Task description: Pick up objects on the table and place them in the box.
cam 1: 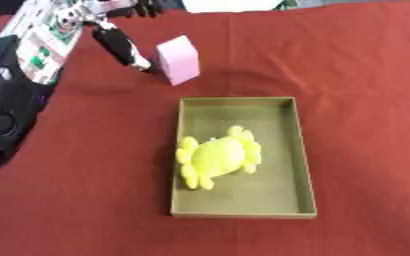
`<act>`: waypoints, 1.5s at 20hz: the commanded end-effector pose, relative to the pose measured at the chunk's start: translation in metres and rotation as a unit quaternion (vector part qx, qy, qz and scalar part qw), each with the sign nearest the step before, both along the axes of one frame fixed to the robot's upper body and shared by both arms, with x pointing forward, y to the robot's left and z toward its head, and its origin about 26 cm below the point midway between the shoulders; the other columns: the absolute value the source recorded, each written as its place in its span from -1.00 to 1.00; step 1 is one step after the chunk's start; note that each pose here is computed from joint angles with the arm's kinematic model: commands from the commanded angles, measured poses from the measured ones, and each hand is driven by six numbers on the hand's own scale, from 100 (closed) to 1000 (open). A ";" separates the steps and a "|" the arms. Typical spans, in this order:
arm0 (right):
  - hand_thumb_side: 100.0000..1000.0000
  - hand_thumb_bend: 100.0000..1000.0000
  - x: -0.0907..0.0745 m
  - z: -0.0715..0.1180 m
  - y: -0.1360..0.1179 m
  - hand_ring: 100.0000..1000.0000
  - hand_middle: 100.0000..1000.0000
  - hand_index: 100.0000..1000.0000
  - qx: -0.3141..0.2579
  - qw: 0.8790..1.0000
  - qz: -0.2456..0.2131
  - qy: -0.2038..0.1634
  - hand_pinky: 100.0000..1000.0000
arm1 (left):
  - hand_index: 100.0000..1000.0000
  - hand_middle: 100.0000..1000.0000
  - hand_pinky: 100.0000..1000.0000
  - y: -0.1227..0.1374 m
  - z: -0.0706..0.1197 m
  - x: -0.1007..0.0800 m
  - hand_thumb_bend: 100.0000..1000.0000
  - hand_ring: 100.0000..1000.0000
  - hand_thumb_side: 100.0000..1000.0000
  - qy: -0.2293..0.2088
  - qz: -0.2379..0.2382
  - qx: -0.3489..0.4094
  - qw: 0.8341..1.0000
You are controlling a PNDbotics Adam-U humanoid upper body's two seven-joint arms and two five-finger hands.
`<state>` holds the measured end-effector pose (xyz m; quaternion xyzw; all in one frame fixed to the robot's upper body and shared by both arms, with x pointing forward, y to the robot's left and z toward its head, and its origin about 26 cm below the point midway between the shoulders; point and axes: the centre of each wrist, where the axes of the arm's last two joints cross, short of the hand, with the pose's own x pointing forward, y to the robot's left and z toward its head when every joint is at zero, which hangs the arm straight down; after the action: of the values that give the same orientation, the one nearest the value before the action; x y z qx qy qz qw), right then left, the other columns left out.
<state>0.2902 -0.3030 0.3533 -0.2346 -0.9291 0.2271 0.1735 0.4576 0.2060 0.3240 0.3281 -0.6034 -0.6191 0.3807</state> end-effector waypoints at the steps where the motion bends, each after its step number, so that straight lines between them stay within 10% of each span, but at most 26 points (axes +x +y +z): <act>1: 0.81 -1.00 -0.006 0.010 0.000 0.26 0.13 0.64 -0.002 1.000 0.001 -0.014 0.42 | 0.81 0.56 0.63 0.002 0.016 -0.001 0.26 0.71 -0.62 -0.025 0.006 -0.012 1.000; 30: 0.88 -1.00 -0.004 0.008 0.002 0.23 0.11 0.62 0.010 1.000 -0.004 -0.009 0.40 | 0.78 0.53 0.57 0.011 0.005 0.015 0.27 0.68 -0.50 -0.016 0.066 -0.046 0.997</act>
<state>0.2918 -0.2992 0.3522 -0.2271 -0.9315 0.2157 0.1847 0.4750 0.2122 0.3171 0.3466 -0.6108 -0.5674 0.4300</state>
